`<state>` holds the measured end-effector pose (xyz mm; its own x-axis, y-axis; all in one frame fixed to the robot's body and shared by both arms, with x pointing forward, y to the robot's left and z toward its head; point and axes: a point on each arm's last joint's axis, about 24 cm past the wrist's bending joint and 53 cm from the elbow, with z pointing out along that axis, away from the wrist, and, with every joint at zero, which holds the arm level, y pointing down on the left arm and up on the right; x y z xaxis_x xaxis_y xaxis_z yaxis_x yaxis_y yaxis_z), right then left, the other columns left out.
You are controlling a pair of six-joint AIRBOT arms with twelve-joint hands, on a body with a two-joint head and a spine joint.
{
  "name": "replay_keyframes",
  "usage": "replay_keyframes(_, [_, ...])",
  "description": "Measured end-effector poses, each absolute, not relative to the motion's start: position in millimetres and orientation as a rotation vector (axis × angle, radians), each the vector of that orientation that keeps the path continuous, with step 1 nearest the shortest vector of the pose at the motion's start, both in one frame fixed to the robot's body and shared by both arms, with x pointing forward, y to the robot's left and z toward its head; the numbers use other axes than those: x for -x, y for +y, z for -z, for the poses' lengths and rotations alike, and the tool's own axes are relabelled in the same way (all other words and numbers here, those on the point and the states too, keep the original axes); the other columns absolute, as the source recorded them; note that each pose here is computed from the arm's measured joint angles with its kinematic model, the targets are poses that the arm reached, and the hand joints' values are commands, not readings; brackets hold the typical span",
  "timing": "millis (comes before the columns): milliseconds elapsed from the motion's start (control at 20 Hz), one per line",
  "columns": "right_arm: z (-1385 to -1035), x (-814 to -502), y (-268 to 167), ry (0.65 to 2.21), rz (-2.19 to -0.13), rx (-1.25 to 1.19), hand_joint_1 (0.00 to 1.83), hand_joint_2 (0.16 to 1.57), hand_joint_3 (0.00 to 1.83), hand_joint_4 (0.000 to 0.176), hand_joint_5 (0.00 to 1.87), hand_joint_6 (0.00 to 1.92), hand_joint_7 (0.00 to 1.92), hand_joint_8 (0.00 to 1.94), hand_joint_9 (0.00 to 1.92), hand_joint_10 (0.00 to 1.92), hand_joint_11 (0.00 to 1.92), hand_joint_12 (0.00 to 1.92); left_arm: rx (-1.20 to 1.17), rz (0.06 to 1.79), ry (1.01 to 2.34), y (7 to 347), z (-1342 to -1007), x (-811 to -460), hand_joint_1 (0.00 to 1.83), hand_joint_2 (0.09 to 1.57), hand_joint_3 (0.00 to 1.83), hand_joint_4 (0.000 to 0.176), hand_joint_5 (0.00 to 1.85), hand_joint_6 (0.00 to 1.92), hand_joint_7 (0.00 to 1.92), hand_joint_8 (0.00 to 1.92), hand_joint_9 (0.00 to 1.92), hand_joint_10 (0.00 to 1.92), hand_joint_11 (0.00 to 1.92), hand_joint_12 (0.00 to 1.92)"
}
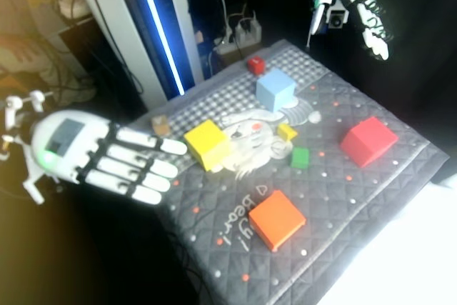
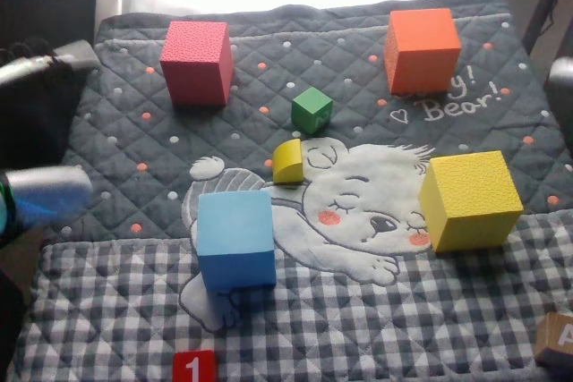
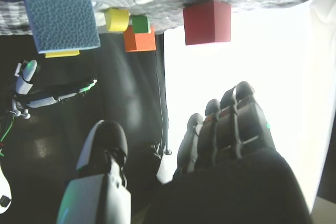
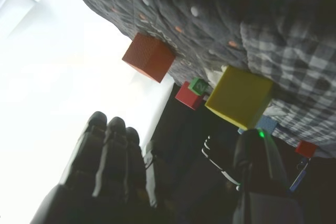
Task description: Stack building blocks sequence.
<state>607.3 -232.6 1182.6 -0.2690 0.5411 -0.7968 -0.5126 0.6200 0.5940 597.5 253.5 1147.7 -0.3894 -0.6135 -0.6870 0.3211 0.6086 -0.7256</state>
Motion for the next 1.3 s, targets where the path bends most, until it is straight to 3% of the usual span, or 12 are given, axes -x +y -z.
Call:
replay_keyframes(100, [-1182.1, -606.7, -231.6, 1.546, -1.01, -0.019, 0.85, 1.1, 0.0, 0.105, 0.35, 0.0, 0.25, 0.0, 0.23, 0.01, 0.0, 0.76, 0.194, 1.039, 1.702, 241.8, -1151.9, -600.6, 0.72, 0.94, 0.0, 0.144, 0.25, 0.0, 0.16, 0.0, 0.12, 0.0, 0.0, 0.54])
replay_keyframes(150, [-1182.0, -606.5, -231.3, 1.546, -1.01, -0.017, 0.83, 1.11, 0.0, 0.119, 0.33, 0.0, 0.25, 0.0, 0.26, 0.01, 0.0, 0.85, 0.133, 1.051, 1.708, 229.4, -1157.4, -604.6, 0.73, 0.88, 0.0, 0.143, 0.2, 0.0, 0.14, 0.0, 0.11, 0.0, 0.0, 0.62])
replay_keyframes(200, [-1181.8, -606.6, -231.4, 1.547, -1.01, -0.018, 0.83, 1.11, 0.0, 0.119, 0.33, 0.0, 0.25, 0.0, 0.26, 0.01, 0.0, 0.85, 0.116, 1.054, 1.709, 225.3, -1159.8, -606.5, 0.73, 0.88, 0.0, 0.143, 0.2, 0.0, 0.14, 0.0, 0.11, 0.0, 0.0, 0.62])
replay_keyframes(300, [-1181.1, -606.8, -231.5, 1.55, -1.008, -0.019, 0.82, 1.12, 0.0, 0.126, 0.33, 0.0, 0.24, 0.0, 0.24, 0.0, 0.0, 0.79, 0.041, 1.061, 1.727, 208.0, -1163.7, -608.1, 0.65, 0.82, 0.0, 0.172, 0.19, 0.0, 0.14, 0.0, 0.11, 0.0, 0.0, 0.56])
replay_keyframes(350, [-1181.1, -606.7, -231.5, 1.55, -1.008, -0.019, 0.83, 1.12, 0.0, 0.131, 0.33, 0.0, 0.24, 0.0, 0.24, 0.0, 0.0, 0.78, -0.016, 1.063, 1.739, 196.2, -1164.7, -607.2, 0.59, 0.82, 0.0, 0.175, 0.18, 0.0, 0.15, 0.0, 0.12, 0.01, 0.0, 0.55])
replay_keyframes(500, [-1181.4, -607.1, -231.9, 1.549, -1.006, -0.017, 0.85, 1.13, 0.0, 0.134, 0.32, 0.0, 0.23, 0.0, 0.23, 0.0, 0.0, 0.69, -0.171, 1.055, 1.78, 162.7, -1161.1, -606.6, 0.63, 0.74, 0.0, 0.176, 0.07, 0.0, 0.01, 0.0, 0.04, 0.0, 0.0, 0.46])
replay_keyframes(600, [-1181.6, -607.8, -232.8, 1.549, -1.003, -0.014, 0.88, 1.12, 0.0, 0.144, 0.32, 0.0, 0.23, 0.0, 0.22, 0.0, 0.0, 0.65, -0.234, 1.059, 1.817, 145.5, -1153.4, -609.4, 0.66, 0.71, 0.0, 0.176, 0.11, 0.0, 0.03, 0.0, 0.07, 0.01, 0.0, 0.68])
replay_keyframes(800, [-1182.0, -608.3, -233.5, 1.547, -1.002, -0.015, 0.82, 1.12, 0.0, 0.152, 0.32, 0.0, 0.23, 0.0, 0.21, 0.0, 0.0, 0.66, -0.355, 1.043, 1.901, 117.5, -1126.5, -603.0, 0.69, 0.75, 0.0, 0.176, 0.24, 0.01, 0.13, 0.0, 0.11, 0.0, 0.0, 0.48])
replay_keyframes(1000, [-1181.9, -608.2, -233.4, 1.548, -1.002, -0.014, 0.81, 1.14, 0.0, 0.14, 0.31, 0.0, 0.23, 0.0, 0.2, 0.0, 0.0, 0.56, -0.415, 1.026, 1.945, 103.9, -1111.9, -603.8, 0.64, 0.77, 0.0, 0.176, 0.22, 0.0, 0.11, 0.0, 0.15, 0.0, 0.0, 0.68])
replay_keyframes(1050, [-1181.9, -608.5, -233.7, 1.548, -1.001, -0.014, 0.8, 1.14, 0.0, 0.128, 0.32, 0.0, 0.24, 0.0, 0.21, 0.01, 0.0, 0.55, -0.436, 1.006, 1.952, 101.5, -1108.7, -605.1, 0.61, 0.78, 0.0, 0.176, 0.2, 0.0, 0.1, 0.0, 0.13, 0.0, 0.0, 0.68])
replay_keyframes(1200, [-1182.0, -608.3, -233.5, 1.548, -1.001, -0.013, 0.78, 1.15, 0.0, 0.156, 0.32, 0.0, 0.24, 0.0, 0.2, 0.0, 0.0, 0.54, -0.501, 0.987, 1.962, 88.3, -1099.3, -602.1, 0.62, 0.79, 0.0, 0.176, 0.23, 0.01, 0.12, 0.01, 0.11, 0.0, 0.0, 0.6])
replay_keyframes(1300, [-1182.0, -608.5, -233.7, 1.548, -1.001, -0.014, 0.77, 1.15, 0.0, 0.141, 0.33, 0.0, 0.25, 0.0, 0.21, 0.0, 0.0, 0.48, -0.522, 0.973, 1.963, 87.4, -1098.0, -601.7, 0.63, 0.79, 0.0, 0.176, 0.24, 0.0, 0.16, 0.0, 0.15, 0.01, 0.0, 0.71])
